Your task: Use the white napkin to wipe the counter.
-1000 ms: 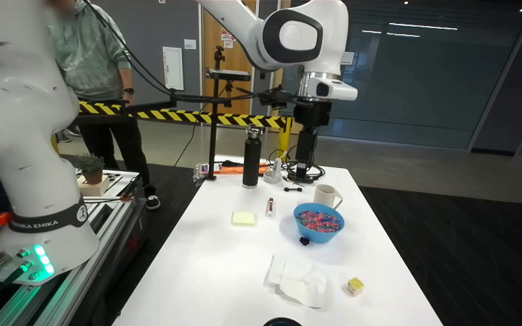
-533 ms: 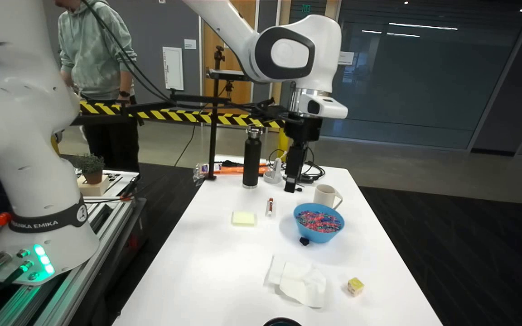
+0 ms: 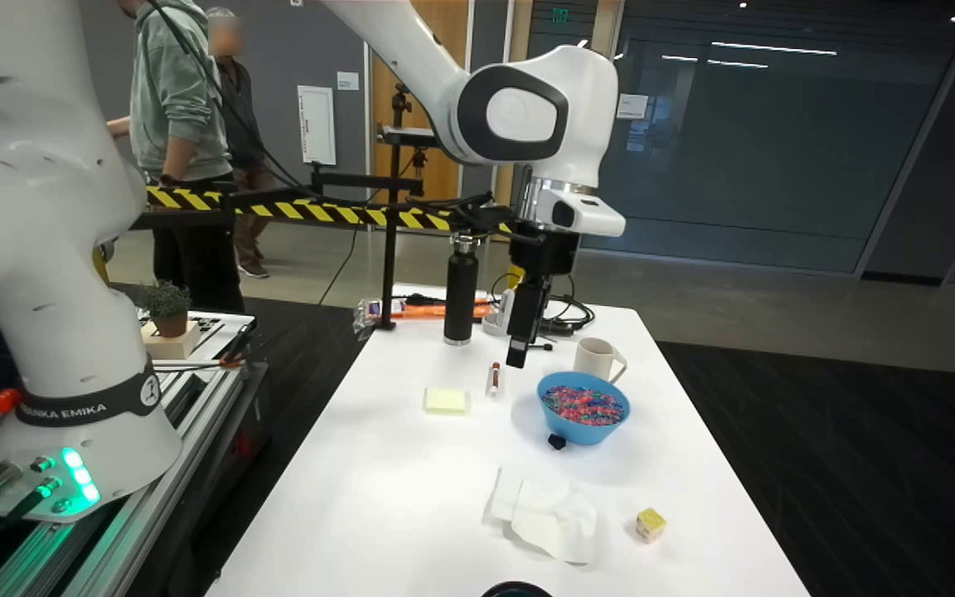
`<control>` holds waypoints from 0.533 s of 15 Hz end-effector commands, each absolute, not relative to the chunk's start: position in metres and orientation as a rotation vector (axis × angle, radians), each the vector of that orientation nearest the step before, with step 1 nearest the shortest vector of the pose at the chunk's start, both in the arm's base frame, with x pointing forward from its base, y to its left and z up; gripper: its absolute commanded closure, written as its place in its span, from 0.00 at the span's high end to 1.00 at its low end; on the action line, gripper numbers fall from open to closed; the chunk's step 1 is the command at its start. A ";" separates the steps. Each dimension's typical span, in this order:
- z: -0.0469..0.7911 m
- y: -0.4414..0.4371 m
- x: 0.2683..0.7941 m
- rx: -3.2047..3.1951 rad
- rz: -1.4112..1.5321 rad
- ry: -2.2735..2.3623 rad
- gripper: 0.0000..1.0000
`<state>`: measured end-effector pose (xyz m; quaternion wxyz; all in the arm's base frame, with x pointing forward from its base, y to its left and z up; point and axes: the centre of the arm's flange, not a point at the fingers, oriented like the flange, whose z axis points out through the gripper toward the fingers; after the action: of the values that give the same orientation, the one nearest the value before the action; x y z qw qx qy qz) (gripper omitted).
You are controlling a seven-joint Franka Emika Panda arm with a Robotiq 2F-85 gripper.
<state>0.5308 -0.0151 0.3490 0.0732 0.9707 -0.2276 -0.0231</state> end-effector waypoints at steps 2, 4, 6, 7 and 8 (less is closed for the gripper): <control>0.340 -0.021 0.524 2.952 -0.101 -0.699 1.00; 0.318 -0.025 0.520 2.990 -0.168 -0.697 1.00; 0.296 -0.027 0.514 3.003 -0.245 -0.705 1.00; 0.285 -0.028 0.513 3.001 -0.282 -0.705 1.00; 0.276 -0.028 0.511 2.997 -0.307 -0.703 1.00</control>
<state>0.5152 -0.0220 0.3025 0.0412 0.9690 -0.2299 -0.0800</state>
